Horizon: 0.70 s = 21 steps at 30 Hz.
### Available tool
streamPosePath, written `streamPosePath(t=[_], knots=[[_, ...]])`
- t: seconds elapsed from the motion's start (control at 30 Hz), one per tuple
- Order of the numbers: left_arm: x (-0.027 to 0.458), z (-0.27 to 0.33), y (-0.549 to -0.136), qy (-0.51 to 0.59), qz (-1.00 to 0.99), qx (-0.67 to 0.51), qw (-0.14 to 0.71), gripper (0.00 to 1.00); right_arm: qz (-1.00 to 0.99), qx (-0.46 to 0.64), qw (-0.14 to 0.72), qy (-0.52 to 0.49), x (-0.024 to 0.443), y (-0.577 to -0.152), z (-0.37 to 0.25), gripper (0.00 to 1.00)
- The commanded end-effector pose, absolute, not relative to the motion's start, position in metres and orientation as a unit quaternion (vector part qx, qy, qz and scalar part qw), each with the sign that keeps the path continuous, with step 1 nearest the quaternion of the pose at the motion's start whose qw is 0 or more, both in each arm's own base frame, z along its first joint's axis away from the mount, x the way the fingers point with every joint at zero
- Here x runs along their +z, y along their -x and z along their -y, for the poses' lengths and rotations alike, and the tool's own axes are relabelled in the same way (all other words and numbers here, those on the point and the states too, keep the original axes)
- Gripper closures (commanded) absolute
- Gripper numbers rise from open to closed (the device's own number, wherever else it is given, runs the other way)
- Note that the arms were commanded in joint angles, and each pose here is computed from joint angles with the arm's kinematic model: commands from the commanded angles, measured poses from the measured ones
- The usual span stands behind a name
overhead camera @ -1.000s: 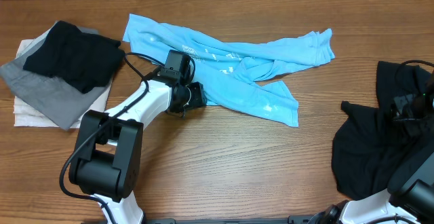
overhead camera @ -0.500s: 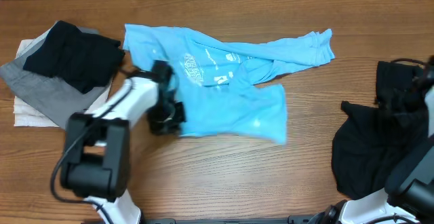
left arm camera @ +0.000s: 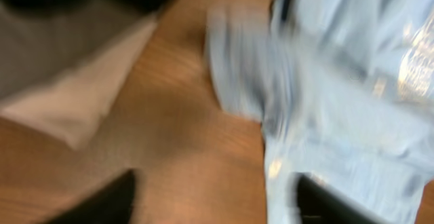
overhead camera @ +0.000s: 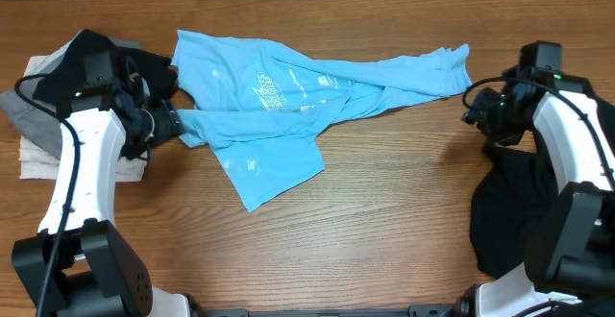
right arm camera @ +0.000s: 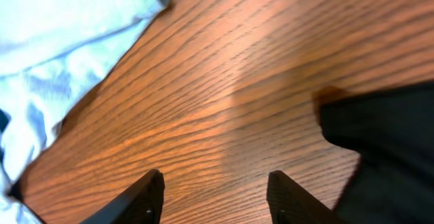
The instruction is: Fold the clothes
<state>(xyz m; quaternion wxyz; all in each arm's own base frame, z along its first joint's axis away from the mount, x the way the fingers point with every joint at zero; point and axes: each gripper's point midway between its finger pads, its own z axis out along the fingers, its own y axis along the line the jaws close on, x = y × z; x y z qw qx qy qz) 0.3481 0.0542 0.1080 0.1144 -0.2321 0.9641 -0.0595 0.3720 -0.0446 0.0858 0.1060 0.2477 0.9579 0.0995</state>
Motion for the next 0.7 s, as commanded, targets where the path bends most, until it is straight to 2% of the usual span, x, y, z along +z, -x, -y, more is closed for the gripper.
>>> streamPosePath(t=[0.0, 0.1, 0.23, 0.33, 0.4, 0.43, 0.67], knots=[[0.103, -0.028, -0.326, 0.208, -0.972, -0.092, 0.062, 0.00, -0.962, 0.087, 0.129, -0.226, 0.099, -0.380, 0.042, 0.44], [0.093, -0.004, -0.302, 0.199, -0.973, -0.118, 0.006, 0.00, -0.962, 0.087, 0.127, -0.224, 0.099, -0.379, 0.040, 0.44], [0.067, 0.016, -0.287, 0.191, -0.974, -0.120, -0.019, 0.00, -0.963, 0.087, 0.123, -0.225, 0.097, -0.377, 0.040, 0.44], [0.045, 0.032, -0.291, 0.173, -0.977, -0.126, 0.002, 0.03, -0.963, 0.087, 0.121, -0.225, 0.096, -0.377, 0.040, 0.44], [0.031, 0.042, -0.297, 0.167, -0.977, -0.130, 0.025, 0.14, -0.963, 0.087, 0.121, -0.225, 0.096, -0.377, 0.040, 0.44], [0.026, 0.046, -0.298, 0.168, -0.976, -0.133, 0.034, 0.16, -0.963, 0.087, 0.121, -0.225, 0.096, -0.377, 0.040, 0.44], [-0.002, 0.050, -0.302, 0.190, -0.971, -0.127, 0.074, 0.21, -0.963, 0.086, 0.118, -0.225, 0.096, -0.375, 0.040, 0.44]])
